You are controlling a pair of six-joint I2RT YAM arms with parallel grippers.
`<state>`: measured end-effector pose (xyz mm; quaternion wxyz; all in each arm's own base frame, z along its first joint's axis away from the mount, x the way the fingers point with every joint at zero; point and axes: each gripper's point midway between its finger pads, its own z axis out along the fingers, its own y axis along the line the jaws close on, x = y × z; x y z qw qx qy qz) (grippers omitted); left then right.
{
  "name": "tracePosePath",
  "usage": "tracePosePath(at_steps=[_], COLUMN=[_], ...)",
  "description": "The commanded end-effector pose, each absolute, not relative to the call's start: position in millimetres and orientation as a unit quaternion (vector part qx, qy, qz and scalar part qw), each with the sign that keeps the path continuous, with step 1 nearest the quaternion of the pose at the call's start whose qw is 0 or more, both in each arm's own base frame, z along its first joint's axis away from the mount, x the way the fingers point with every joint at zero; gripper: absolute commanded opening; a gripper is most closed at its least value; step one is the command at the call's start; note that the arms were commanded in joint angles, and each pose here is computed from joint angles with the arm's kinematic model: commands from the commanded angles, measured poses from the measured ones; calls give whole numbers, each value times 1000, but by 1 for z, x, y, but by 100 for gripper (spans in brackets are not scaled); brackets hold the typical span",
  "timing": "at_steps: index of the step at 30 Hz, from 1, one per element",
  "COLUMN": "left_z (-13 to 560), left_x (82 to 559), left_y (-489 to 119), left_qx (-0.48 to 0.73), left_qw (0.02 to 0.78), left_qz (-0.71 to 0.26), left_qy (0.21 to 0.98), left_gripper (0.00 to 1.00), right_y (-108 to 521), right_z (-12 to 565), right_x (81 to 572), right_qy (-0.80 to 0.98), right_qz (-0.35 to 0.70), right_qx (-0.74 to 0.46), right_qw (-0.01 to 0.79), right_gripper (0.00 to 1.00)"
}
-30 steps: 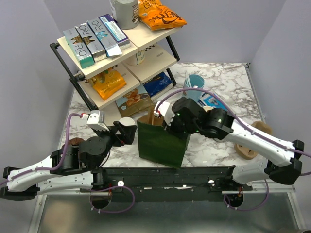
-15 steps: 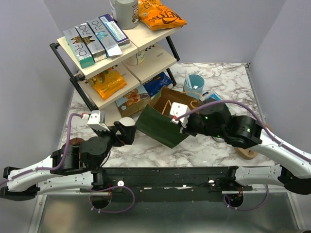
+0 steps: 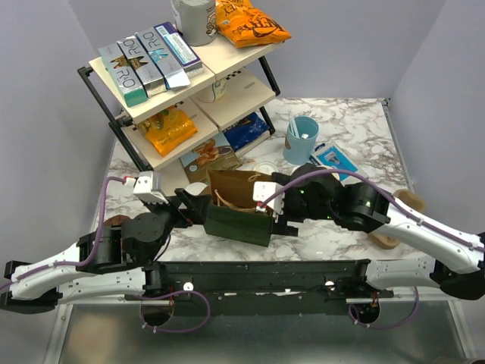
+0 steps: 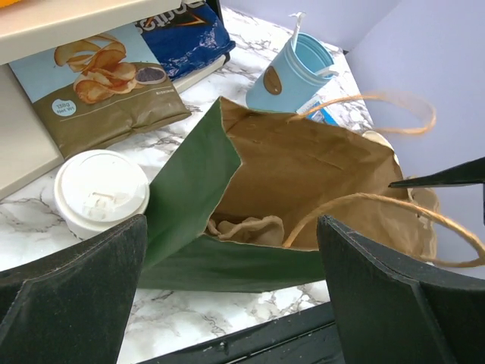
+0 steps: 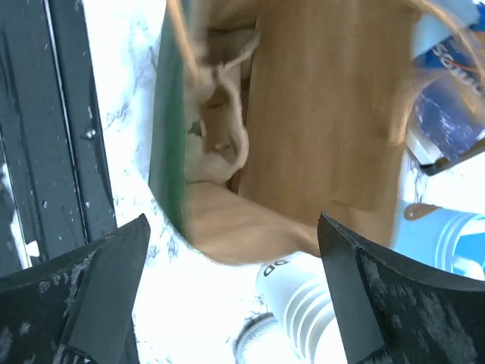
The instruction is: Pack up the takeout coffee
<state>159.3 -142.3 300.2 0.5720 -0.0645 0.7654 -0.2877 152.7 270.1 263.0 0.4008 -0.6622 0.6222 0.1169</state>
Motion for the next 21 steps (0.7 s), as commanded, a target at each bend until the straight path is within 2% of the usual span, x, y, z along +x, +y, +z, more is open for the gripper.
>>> tracePosePath(at_steps=[1, 5, 9, 11, 16, 21], left_z=[309, 319, 329, 332, 336, 323], left_x=[162, 163, 165, 166, 172, 188], left_y=[-141, -138, -131, -127, -142, -143], left_qx=[-71, -82, -104, -107, -89, -97], left_qw=[579, 581, 582, 580, 580, 559], left_qz=[-281, -281, -274, -254, -210, -137], left_qy=[763, 759, 758, 766, 782, 812], left_gripper=[99, 99, 99, 99, 99, 99], right_y=[275, 264, 250, 242, 245, 245], right_z=[335, 398, 419, 415, 361, 331], right_x=[162, 165, 183, 191, 205, 217], right_qy=[618, 635, 679, 721, 812, 870], right_qz=[157, 217, 243, 248, 188, 178], right_qx=[-567, -441, -292, -208, -146, -57], right_qw=[521, 596, 629, 613, 534, 456], right_gripper=[100, 100, 100, 100, 100, 100])
